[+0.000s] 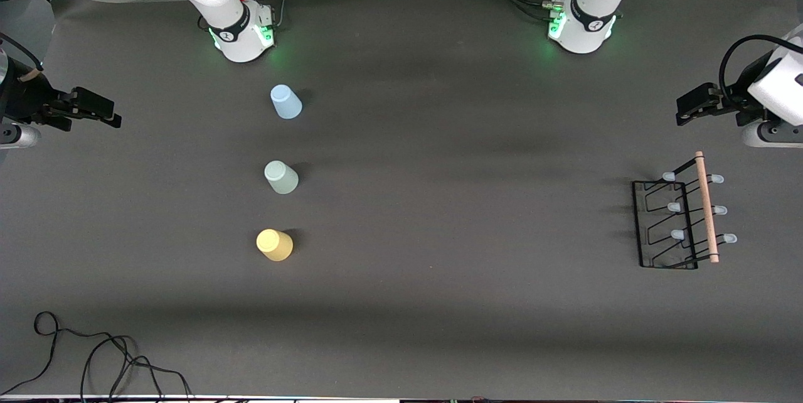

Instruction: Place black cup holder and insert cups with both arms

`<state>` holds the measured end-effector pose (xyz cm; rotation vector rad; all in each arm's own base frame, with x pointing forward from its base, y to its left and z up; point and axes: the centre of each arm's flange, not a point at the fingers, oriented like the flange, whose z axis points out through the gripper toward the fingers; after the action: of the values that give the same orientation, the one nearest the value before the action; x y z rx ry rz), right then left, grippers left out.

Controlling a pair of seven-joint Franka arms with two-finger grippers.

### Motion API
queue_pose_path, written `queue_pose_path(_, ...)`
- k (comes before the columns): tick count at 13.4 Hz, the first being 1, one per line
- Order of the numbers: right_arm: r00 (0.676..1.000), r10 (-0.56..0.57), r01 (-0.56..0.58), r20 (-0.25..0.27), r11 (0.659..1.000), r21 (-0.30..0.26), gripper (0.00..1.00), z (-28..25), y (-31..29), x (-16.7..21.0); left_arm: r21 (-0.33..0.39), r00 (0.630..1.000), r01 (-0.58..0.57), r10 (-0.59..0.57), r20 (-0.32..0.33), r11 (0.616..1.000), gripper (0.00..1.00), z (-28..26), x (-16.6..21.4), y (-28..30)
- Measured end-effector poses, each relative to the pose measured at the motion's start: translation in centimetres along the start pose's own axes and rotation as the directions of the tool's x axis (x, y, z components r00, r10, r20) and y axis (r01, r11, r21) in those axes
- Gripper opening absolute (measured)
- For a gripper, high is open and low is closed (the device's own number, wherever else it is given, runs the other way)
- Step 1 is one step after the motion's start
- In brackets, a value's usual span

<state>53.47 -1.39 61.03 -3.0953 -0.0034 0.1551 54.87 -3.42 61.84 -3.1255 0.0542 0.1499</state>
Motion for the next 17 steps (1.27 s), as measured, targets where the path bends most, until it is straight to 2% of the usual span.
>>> queue_pose_path(4,1.000,0.000,0.000,0.000,1.000,0.000,1.00,0.0,0.0,0.0,0.006,0.999,-0.038,0.038,0.024,0.999,1.00,0.5,-0.1,-1.5)
queue_pose_path(7,1.000,0.000,0.000,0.000,1.000,0.000,1.00,0.0,0.0,0.0,-0.011,0.995,-0.090,0.091,0.044,0.996,1.00,1.9,-0.4,-8.3)
queue_pose_path(10,1.000,0.000,0.000,0.000,1.000,0.000,1.00,0.0,0.0,0.0,-0.017,0.996,-0.083,0.084,0.017,0.996,1.00,3.8,-0.7,-14.3)
queue_pose_path(14,1.000,0.000,0.000,0.000,1.000,0.000,1.00,0.0,0.0,0.0,0.003,0.994,-0.100,0.100,-0.045,0.995,1.00,9.2,1.1,-14.0)
queue_pose_path(17,1.000,0.000,0.000,0.001,1.000,0.000,1.00,0.0,0.0,0.0,0.000,0.994,-0.108,0.108,-0.031,0.994,1.00,15.3,2.5,-14.0)
